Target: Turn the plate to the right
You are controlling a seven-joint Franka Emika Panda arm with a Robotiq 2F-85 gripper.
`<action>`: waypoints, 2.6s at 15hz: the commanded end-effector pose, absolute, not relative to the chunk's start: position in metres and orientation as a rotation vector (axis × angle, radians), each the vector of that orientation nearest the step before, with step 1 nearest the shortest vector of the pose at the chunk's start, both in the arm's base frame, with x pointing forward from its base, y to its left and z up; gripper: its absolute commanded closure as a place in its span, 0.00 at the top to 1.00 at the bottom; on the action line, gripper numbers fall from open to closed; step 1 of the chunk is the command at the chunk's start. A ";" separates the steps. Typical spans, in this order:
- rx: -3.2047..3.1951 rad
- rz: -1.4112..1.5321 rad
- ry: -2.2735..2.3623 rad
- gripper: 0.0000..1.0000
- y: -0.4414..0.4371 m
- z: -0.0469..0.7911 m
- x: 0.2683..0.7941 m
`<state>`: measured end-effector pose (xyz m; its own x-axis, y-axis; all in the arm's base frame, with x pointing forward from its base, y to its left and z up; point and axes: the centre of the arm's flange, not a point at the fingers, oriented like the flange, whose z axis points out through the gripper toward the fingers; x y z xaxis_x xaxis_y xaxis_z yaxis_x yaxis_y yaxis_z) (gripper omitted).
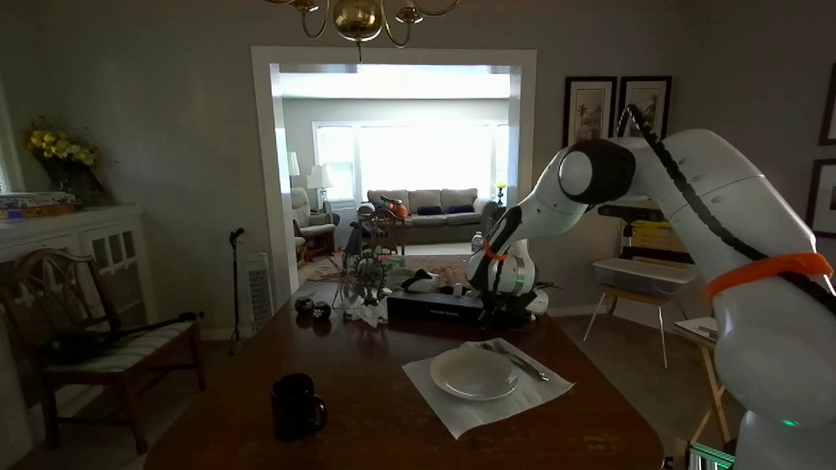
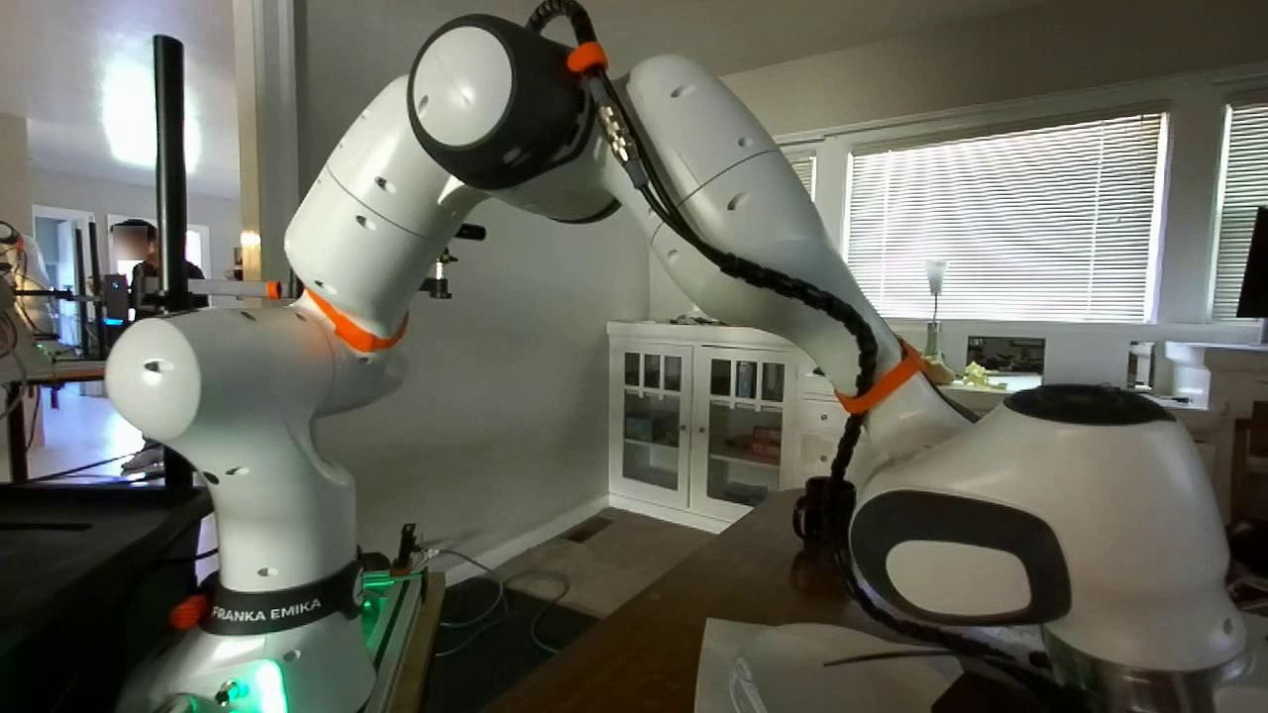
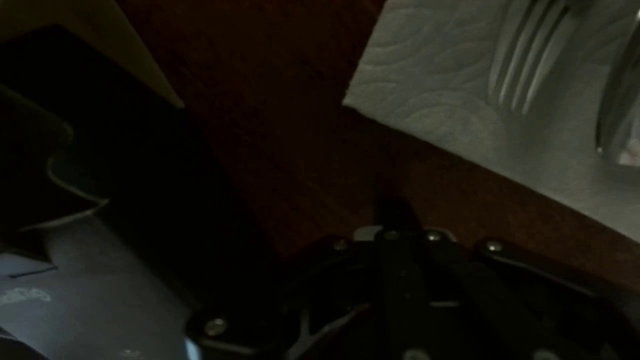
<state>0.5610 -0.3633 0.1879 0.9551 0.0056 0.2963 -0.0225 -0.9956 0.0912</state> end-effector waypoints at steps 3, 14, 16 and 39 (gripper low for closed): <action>2.946 0.457 -0.215 0.00 -0.344 0.245 0.539; 3.116 0.320 -0.181 0.00 -0.218 0.332 0.474; 3.107 0.267 -0.203 0.00 -0.191 0.340 0.465; 3.139 0.182 0.344 0.00 -0.036 0.273 0.438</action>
